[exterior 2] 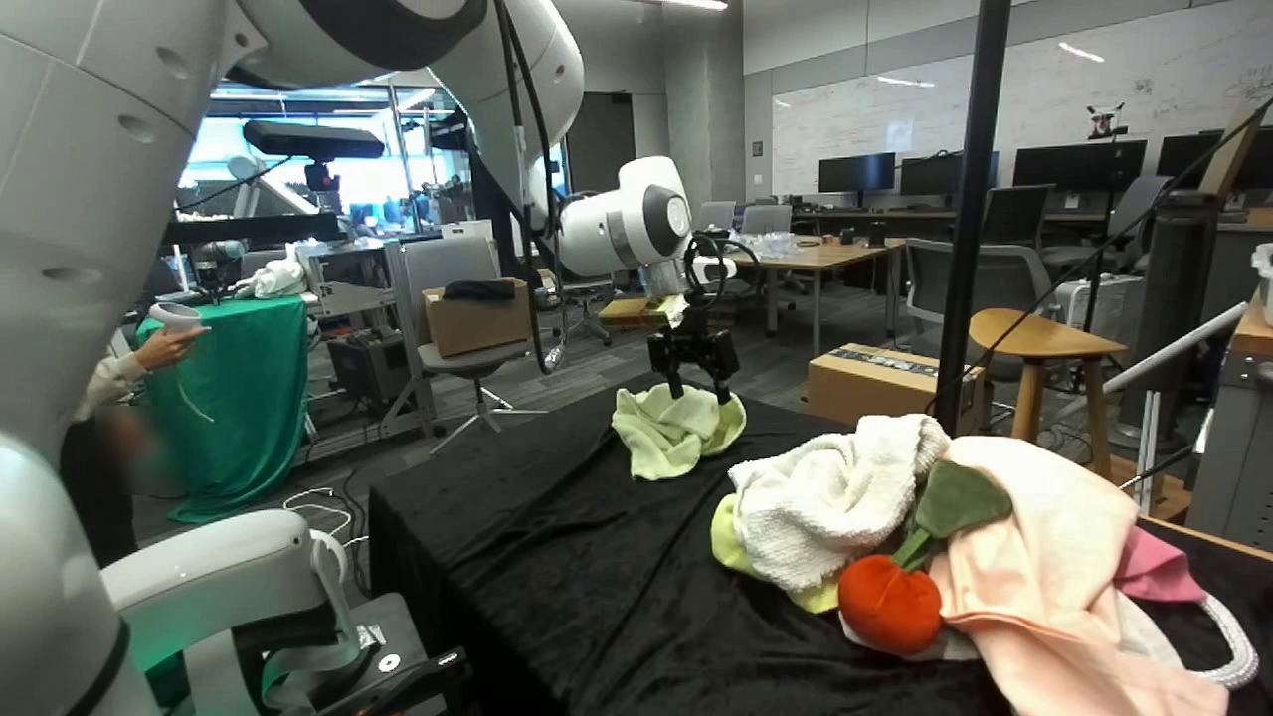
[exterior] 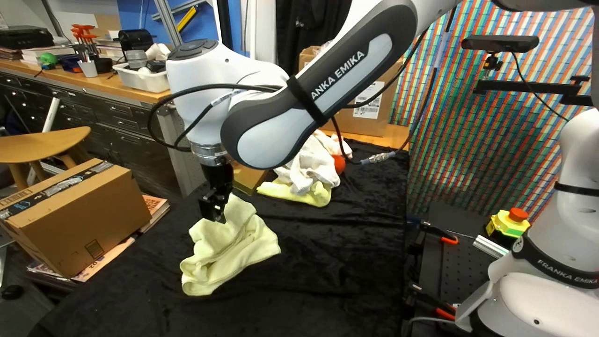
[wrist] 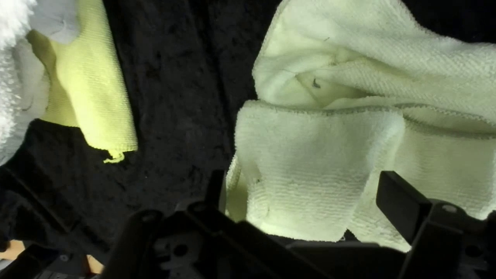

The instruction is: Pile up all the objects on the table

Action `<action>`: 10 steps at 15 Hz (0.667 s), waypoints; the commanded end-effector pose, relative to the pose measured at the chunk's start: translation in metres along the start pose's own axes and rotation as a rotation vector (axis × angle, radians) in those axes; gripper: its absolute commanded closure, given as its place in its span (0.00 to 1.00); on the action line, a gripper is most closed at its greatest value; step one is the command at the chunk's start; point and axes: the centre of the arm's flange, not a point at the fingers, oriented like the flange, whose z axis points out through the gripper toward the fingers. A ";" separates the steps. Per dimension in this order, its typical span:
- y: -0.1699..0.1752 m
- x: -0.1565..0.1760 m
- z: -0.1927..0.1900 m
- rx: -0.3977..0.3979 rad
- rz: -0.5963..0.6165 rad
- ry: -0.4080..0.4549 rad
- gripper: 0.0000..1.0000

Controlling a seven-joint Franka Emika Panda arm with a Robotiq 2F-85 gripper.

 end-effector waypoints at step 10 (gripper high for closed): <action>0.011 0.028 0.043 0.039 0.038 -0.041 0.00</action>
